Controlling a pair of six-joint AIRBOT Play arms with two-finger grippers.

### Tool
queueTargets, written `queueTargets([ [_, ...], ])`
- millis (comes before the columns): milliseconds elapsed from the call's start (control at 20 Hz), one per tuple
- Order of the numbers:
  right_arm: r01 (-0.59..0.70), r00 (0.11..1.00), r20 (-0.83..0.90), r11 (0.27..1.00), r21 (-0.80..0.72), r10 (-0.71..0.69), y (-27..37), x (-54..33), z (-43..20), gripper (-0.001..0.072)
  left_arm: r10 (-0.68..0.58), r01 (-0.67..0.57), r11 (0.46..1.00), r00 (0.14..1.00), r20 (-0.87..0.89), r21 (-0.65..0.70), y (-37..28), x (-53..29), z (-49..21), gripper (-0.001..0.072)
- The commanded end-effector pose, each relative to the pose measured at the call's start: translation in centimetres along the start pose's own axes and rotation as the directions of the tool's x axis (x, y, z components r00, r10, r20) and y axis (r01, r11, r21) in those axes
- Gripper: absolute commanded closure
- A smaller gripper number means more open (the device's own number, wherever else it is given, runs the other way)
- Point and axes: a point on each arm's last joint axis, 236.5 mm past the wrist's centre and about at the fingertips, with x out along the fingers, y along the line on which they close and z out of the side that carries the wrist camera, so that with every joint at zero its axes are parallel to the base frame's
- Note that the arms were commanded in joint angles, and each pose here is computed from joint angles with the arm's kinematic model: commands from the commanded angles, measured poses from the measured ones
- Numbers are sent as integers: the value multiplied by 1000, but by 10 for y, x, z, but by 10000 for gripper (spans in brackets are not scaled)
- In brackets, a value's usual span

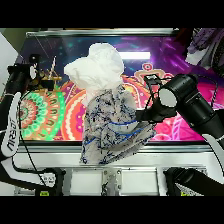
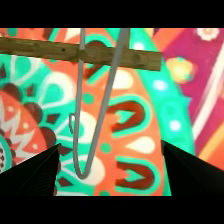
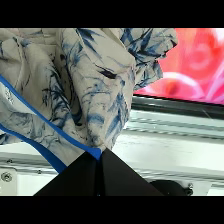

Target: Fold the clothes and pants, and hang the long-sleeved shirts on hangers.

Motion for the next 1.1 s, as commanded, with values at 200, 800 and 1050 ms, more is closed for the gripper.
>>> queueTargets([
  [200, 0, 1000, -1, 1000, -1, 0, 0, 0, 0, 698, 40, -41, 999, 996, -85, -18, 20, 88, -1, -3],
  [800, 0, 1000, -1, 1000, -1, 0, 0, 0, 0, 698, 72, -75, 997, 985, -158, -8, 18, 117, -27, 50],
  [1050, 0, 1000, -1, 1000, -1, 0, 0, 0, 0, 698, 69, -72, 997, 979, -192, -4, 15, 122, -43, 488],
])
